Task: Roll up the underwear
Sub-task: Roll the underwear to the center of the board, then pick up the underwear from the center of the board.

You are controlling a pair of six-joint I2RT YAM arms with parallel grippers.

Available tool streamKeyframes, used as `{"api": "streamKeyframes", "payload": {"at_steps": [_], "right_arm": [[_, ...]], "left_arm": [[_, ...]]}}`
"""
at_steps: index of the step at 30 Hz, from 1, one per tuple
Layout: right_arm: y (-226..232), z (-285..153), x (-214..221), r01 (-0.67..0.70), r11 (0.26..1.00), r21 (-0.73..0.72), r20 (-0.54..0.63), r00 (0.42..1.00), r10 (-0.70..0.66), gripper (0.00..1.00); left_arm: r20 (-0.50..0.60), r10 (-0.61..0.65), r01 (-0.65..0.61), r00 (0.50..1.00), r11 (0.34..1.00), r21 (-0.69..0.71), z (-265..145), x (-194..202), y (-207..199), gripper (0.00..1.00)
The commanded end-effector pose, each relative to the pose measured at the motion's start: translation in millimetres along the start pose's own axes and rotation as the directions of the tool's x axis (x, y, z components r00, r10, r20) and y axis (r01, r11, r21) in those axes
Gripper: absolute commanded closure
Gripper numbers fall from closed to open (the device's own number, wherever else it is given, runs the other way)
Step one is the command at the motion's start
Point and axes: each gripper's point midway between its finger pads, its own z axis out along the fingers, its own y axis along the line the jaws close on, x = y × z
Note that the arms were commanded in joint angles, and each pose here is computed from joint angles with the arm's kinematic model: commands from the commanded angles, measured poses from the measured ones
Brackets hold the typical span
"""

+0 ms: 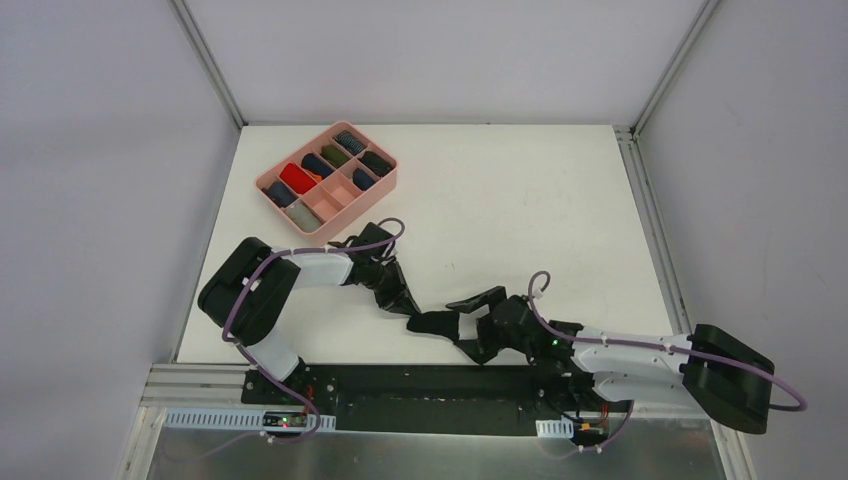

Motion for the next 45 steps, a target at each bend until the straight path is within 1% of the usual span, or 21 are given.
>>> {"api": "streamKeyframes", "payload": {"at_steps": [1, 4, 9, 14, 21, 23, 27, 31, 33, 35, 38, 39, 40, 41, 43, 45], "right_arm": [[16.5, 4.5, -4.4, -0.271, 0.962, -0.046, -0.005, 0.963, 0.271, 0.07], [14.7, 7.7, -7.6, -0.27, 0.962, -0.046, 0.008, 0.963, 0.271, 0.14], [14.6, 14.5, -6.4, -0.279, 0.959, -0.041, -0.002, 0.96, 0.279, 0.22], [12.7, 22.1, -3.0, -0.285, 0.958, -0.024, -0.011, 0.959, 0.284, 0.28], [1.8, 29.0, -11.3, -0.295, 0.955, -0.009, 0.021, 0.955, 0.295, 0.48], [-2.3, 30.0, -13.9, -0.292, 0.957, -0.002, 0.032, 0.956, 0.292, 0.57], [-8.3, 31.9, -16.8, -0.278, 0.96, 0.011, 0.047, 0.96, 0.277, 0.69], [-12.2, 33.1, -16.5, -0.261, 0.965, 0.032, 0.054, 0.964, 0.259, 0.79], [-12.9, 33.1, -16.3, -0.255, 0.966, 0.039, 0.056, 0.966, 0.252, 0.8], [-11.4, 33.0, -15.3, -0.25, 0.968, 0.037, 0.055, 0.967, 0.248, 0.8], [-11.3, 33.6, -14.4, -0.246, 0.968, 0.041, 0.055, 0.968, 0.244, 0.79], [-10.8, 34.0, -13.3, -0.245, 0.969, 0.043, 0.052, 0.969, 0.243, 0.79], [-11.3, 34.4, -12.9, -0.244, 0.969, 0.046, 0.052, 0.969, 0.242, 0.8], [-12.1, 34.9, -13.0, -0.243, 0.969, 0.05, 0.053, 0.969, 0.24, 0.8], [-11.5, 35.6, -11.8, -0.242, 0.969, 0.052, 0.048, 0.97, 0.24, 0.8], [-11.3, 36.5, -10.5, -0.24, 0.969, 0.054, 0.044, 0.97, 0.238, 0.8]], "left_arm": [[-0.003, 0.024, -0.024, 1.0, 0.999, -0.043, -0.1, 5.6, 10.5, 0.91], [-0.005, 0.022, -0.023, 1.0, 0.999, -0.045, -0.3, 6.5, 11.8, 0.91], [-0.004, 0.026, -0.026, 1.0, 0.999, -0.043, -0.9, 6.8, 11.5, 0.91], [-0.002, 0.03, -0.03, 1.0, 0.999, -0.04, -1.9, 7.1, 11.2, 0.91], [0.0, 0.047, -0.047, 0.999, 0.998, -0.035, -5.7, 8.9, 10.0, 0.91], [0.003, 0.058, -0.058, 0.998, 0.997, -0.042, -8.2, 9.2, 10.1, 0.9], [0.01, 0.118, -0.118, 0.993, 0.991, -0.065, -18.7, 10.0, 8.1, 0.85], [0.064, 0.269, -0.263, 0.961, 0.96, -0.095, -44.4, 4.1, -4.4, 0.75], [0.119, 0.349, -0.338, 0.929, 0.935, -0.103, -61.9, -0.2, -14.7, 0.67], [0.182, 0.428, -0.413, 0.886, 0.904, -0.116, -79.8, -5.6, -25.4, 0.58], [0.275, 0.53, -0.516, 0.802, 0.847, -0.127, -103.7, -8.7, -41.8, 0.38], [0.298, 0.573, -0.56, 0.763, 0.817, -0.137, -109.8, -6.8, -47.1, 0.33], [0.323, 0.621, -0.608, 0.714, 0.779, -0.155, -116.1, -4.1, -52.5, 0.29], [0.35, 0.674, -0.659, 0.65, 0.73, -0.183, -123.2, 0.2, -58.3, 0.25], [0.36, 0.766, -0.741, 0.532, 0.627, -0.239, -127.1, 12.2, -65.4, 0.2], [0.345, 0.834, -0.798, 0.431, 0.531, -0.285, -127.0, 20.6, -68.5, 0.17]]}}
